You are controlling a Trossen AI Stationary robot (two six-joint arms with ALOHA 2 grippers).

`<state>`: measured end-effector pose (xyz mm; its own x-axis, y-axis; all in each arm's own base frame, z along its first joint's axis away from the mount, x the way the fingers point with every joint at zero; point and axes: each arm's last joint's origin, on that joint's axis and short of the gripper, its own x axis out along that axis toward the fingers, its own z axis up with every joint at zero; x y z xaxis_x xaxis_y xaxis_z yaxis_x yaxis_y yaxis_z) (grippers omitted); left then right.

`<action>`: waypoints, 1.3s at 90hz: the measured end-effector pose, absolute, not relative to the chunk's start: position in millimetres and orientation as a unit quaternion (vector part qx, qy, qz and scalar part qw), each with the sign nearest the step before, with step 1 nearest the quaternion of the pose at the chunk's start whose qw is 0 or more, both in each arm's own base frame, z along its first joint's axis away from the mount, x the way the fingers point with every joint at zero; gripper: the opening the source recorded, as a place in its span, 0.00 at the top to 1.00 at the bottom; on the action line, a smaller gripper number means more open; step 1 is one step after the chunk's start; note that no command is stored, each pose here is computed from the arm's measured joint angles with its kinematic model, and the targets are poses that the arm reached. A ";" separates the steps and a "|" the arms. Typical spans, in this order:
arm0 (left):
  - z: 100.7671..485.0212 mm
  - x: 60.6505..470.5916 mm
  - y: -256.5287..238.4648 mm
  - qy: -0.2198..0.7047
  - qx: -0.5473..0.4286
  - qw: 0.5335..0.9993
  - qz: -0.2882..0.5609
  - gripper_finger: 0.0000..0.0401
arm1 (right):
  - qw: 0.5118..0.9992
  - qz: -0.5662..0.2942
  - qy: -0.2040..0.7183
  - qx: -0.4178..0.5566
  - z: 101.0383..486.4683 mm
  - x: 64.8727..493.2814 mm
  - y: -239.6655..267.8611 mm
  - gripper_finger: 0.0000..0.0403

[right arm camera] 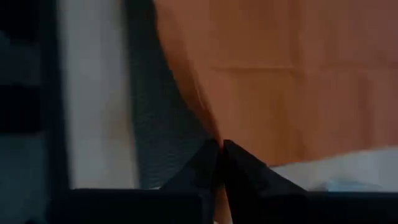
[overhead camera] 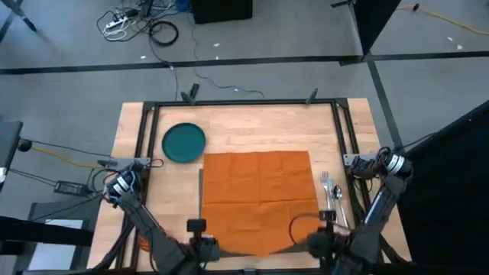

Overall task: Set table place
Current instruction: Fold the orange table napkin

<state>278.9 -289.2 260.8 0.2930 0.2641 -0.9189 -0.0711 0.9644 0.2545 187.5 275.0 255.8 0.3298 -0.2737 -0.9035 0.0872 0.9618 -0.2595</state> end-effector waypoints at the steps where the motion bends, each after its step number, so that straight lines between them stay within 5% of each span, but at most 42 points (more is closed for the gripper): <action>1: 260.7 279.6 -287.0 0.588 0.087 0.797 0.109 1.00 | 0.811 -0.117 0.567 -0.084 256.6 187.3 272.2 1.00; 38: 244.8 333.9 -192.6 0.635 0.216 0.722 0.171 1.00 | 0.786 -0.224 0.575 -0.040 225.6 181.2 162.4 1.00; 68: 243.6 356.1 -135.0 0.651 0.205 0.691 0.237 1.00 | 0.801 -0.224 0.552 -0.050 218.9 186.8 111.8 1.00; 88: 212.4 345.3 -106.4 0.677 0.184 0.648 0.297 1.00 | 0.796 -0.213 0.561 -0.079 206.3 199.5 87.5 1.00; 117: 208.2 313.3 -73.9 0.641 0.128 0.678 0.337 1.00 | 0.780 -0.210 0.579 -0.108 203.5 213.5 56.3 1.00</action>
<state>313.3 -73.9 208.2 -0.0481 0.6212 -0.7822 -0.2919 0.7402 0.6058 213.5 56.3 203.5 0.2410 -0.4529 -0.8584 0.2025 0.8884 -0.4119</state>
